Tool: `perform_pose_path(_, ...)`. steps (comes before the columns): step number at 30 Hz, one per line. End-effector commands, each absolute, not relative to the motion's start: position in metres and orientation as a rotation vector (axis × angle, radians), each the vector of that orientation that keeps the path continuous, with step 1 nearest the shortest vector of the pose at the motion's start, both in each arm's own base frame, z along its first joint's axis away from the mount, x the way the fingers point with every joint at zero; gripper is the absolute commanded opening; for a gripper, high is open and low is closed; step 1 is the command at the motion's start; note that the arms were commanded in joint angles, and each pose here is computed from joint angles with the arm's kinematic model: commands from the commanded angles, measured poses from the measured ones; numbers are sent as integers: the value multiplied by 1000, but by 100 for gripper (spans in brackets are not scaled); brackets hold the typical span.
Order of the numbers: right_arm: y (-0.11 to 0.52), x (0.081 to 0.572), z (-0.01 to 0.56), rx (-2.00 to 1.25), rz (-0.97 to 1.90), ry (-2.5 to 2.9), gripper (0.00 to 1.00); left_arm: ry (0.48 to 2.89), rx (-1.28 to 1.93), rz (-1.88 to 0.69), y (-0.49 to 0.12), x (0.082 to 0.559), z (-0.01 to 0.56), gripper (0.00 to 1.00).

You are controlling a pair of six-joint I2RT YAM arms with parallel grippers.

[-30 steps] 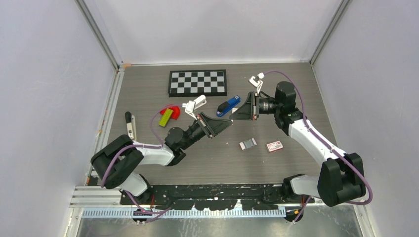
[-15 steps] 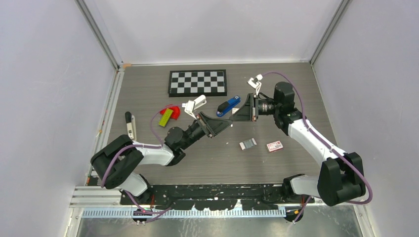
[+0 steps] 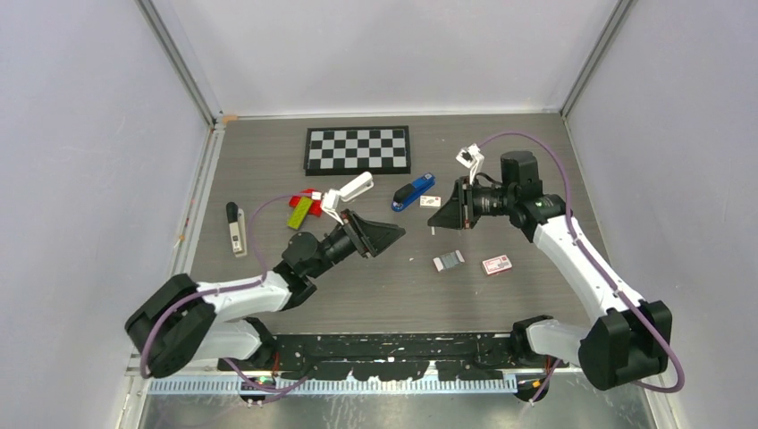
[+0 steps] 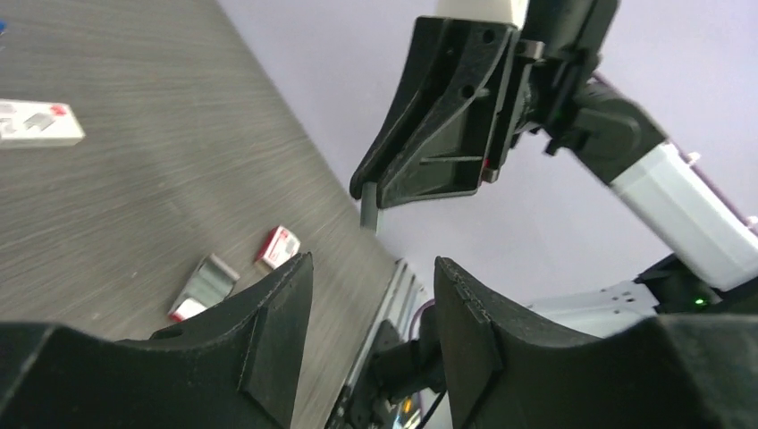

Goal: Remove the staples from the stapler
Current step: Pick up the staple from the center of the board, then adjust the staple box at the center of the board.

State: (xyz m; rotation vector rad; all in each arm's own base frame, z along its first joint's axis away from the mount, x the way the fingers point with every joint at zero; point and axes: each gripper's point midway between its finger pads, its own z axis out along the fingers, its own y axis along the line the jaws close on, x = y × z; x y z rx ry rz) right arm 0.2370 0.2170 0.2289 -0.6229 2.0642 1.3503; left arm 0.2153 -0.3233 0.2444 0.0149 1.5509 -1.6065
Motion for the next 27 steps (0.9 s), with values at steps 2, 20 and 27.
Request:
perform_pose_path(2, 176, 244, 205, -746, 888, 2131, 18, 1740, 157, -1313, -307, 217, 205, 54)
perform_pose_path(20, 149, 245, 106, -790, 486, 2410, 18, 1808, 126, -1233, -298, 221, 162, 66)
perform_pose_path(27, 157, 248, 92, -782, 467, 2437, 18, 1816, 121, -1243, -301, 221, 157, 66)
